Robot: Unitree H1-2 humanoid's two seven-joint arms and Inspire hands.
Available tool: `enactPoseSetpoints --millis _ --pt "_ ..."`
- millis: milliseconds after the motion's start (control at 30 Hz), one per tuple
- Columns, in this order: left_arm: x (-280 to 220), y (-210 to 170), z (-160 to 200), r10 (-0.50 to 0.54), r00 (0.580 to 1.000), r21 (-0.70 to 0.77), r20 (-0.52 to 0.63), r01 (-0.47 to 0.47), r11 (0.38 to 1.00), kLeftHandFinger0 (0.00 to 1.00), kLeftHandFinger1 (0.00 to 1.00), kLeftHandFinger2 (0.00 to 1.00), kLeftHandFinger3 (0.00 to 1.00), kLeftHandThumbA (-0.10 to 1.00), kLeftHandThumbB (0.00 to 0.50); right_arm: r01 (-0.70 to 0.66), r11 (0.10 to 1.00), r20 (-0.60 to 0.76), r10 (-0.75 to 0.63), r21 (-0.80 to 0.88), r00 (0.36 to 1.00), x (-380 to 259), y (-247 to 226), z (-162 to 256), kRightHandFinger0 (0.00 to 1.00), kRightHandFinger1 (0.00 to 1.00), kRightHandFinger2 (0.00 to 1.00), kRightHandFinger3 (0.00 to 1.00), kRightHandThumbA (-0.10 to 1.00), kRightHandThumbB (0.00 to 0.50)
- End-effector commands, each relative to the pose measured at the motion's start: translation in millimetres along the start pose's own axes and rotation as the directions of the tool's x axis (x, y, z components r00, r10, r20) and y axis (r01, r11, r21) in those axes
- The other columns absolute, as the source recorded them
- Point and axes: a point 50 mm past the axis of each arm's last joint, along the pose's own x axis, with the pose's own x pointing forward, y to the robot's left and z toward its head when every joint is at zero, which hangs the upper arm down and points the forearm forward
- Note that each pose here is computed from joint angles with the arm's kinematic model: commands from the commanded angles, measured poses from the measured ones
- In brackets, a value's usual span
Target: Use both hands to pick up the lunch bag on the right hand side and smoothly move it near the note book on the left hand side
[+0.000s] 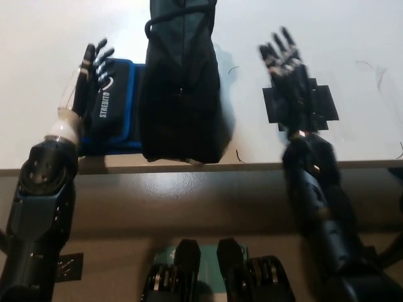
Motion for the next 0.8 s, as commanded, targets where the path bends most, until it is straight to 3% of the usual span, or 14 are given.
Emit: enactPoseSetpoints --millis 0,100,200,233,300,433,500,600,667,733,767 --pt "-12 40 52 -0.011 0.984 0.059 0.175 0.0 0.998 1.0 1.0 1.0 1.0 1.0 0.302 -0.068 0.974 0.326 0.137 -0.215 0.935 -25 -29 111 1.0 1.0 1.0 1.0 1.0 0.272" --pt "-31 45 53 -0.011 0.983 0.055 0.185 0.001 0.998 1.0 1.0 1.0 1.0 1.0 0.302 -0.056 0.966 0.357 0.147 -0.252 0.922 -48 -43 126 1.0 1.0 1.0 1.0 1.0 0.297" --pt "-49 44 56 -0.022 0.979 0.06 0.205 0.01 0.998 1.0 1.0 1.0 1.0 1.0 0.291 -0.052 0.959 0.362 0.156 -0.28 0.919 -71 -52 132 1.0 1.0 1.0 1.0 1.0 0.288" --pt "-67 45 60 -0.032 0.975 0.073 0.219 0.016 0.997 1.0 1.0 1.0 1.0 1.0 0.325 -0.044 0.95 0.354 0.158 -0.31 0.922 -90 -59 133 1.0 1.0 1.0 1.0 1.0 0.291" --pt "-81 48 61 -0.027 0.974 0.078 0.223 0.009 0.997 1.0 1.0 1.0 1.0 1.0 0.331 -0.047 0.943 0.34 0.165 -0.329 0.926 -101 -61 131 1.0 1.0 1.0 1.0 1.0 0.283" --pt "-133 55 52 -0.05 0.97 0.141 0.237 0.016 0.99 1.0 1.0 1.0 1.0 1.0 0.306 -0.064 0.938 0.27 0.162 -0.34 0.949 -141 -70 118 1.0 1.0 1.0 1.0 1.0 0.277" --pt "-152 55 43 -0.041 0.971 0.136 0.237 0.009 0.991 1.0 1.0 1.0 1.0 1.0 0.304 -0.073 0.937 0.233 0.16 -0.341 0.959 -159 -72 108 1.0 1.0 1.0 1.0 1.0 0.263" --pt "-183 55 28 -0.034 0.975 0.14 0.22 0.003 0.99 1.0 1.0 1.0 1.0 1.0 0.256 -0.105 0.927 0.145 0.166 -0.361 0.975 -187 -72 88 1.0 1.0 1.0 1.0 1.0 0.233" --pt "-199 52 21 -0.037 0.981 0.121 0.192 0.013 0.993 1.0 1.0 1.0 1.0 1.0 0.266 -0.118 0.918 0.102 0.168 -0.379 0.98 -198 -70 79 1.0 1.0 1.0 1.0 1.0 0.237" --pt "-212 49 16 -0.047 0.984 0.12 0.172 0.026 0.992 1.0 1.0 1.0 1.0 1.0 0.251 -0.137 0.905 0.071 0.18 -0.403 0.981 -207 -71 71 1.0 1.0 1.0 1.0 1.0 0.19" --pt "-220 48 12 -0.06 0.987 0.129 0.152 0.041 0.991 1.0 1.0 1.0 1.0 1.0 0.268 -0.15 0.9 0.048 0.185 -0.408 0.982 -213 -72 65 1.0 1.0 1.0 1.0 1.0 0.189"
